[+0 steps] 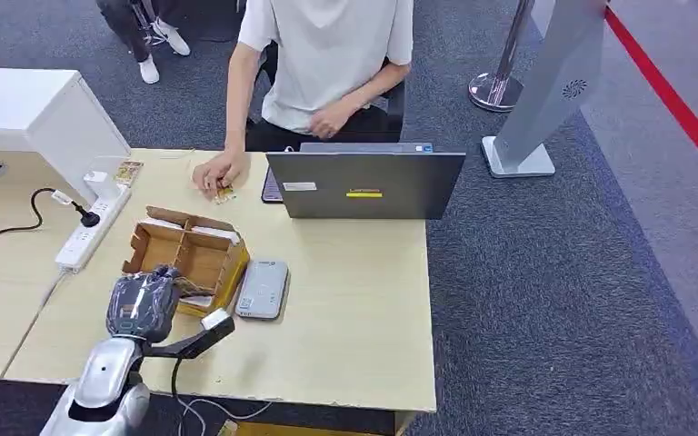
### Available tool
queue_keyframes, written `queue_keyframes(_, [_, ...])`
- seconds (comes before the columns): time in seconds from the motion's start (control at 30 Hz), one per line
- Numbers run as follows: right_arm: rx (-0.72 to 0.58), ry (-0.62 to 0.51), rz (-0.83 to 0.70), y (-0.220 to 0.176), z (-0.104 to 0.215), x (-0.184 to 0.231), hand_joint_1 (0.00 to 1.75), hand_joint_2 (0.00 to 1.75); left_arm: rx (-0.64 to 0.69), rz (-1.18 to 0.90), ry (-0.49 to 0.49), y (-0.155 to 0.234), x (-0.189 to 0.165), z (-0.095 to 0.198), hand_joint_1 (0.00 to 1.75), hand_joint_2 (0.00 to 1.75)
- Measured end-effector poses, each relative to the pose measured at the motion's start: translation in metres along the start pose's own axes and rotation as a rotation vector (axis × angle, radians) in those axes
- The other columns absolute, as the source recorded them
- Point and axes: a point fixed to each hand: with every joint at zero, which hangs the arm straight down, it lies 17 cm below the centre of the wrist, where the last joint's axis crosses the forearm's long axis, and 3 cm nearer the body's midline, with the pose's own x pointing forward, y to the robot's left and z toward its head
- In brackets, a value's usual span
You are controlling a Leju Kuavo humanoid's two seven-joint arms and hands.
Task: Pass the card to the sensor for recognition and then transmit it.
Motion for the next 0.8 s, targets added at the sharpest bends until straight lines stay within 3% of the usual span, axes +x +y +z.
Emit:
queue_keyframes(0.4, [0.000, 0.011, 0.008, 0.000, 0.000, -0.002, 0.00, 0.00, 0.139, 0.008, -0.025, 0.066, 0.011, -0.018, 1.75, 1.75])
queue_keyframes(0.67, [0.017, -0.002, 0.054, 0.001, 0.000, -0.001, 0.00, 0.00, 0.287, -0.122, 0.064, 0.167, -0.019, -0.083, 1.75, 1.75])
queue_keyframes(0.8, [0.023, -0.005, 0.073, 0.000, 0.000, -0.001, 0.00, 0.00, 0.319, -0.168, 0.126, 0.200, -0.041, -0.114, 1.75, 1.75])
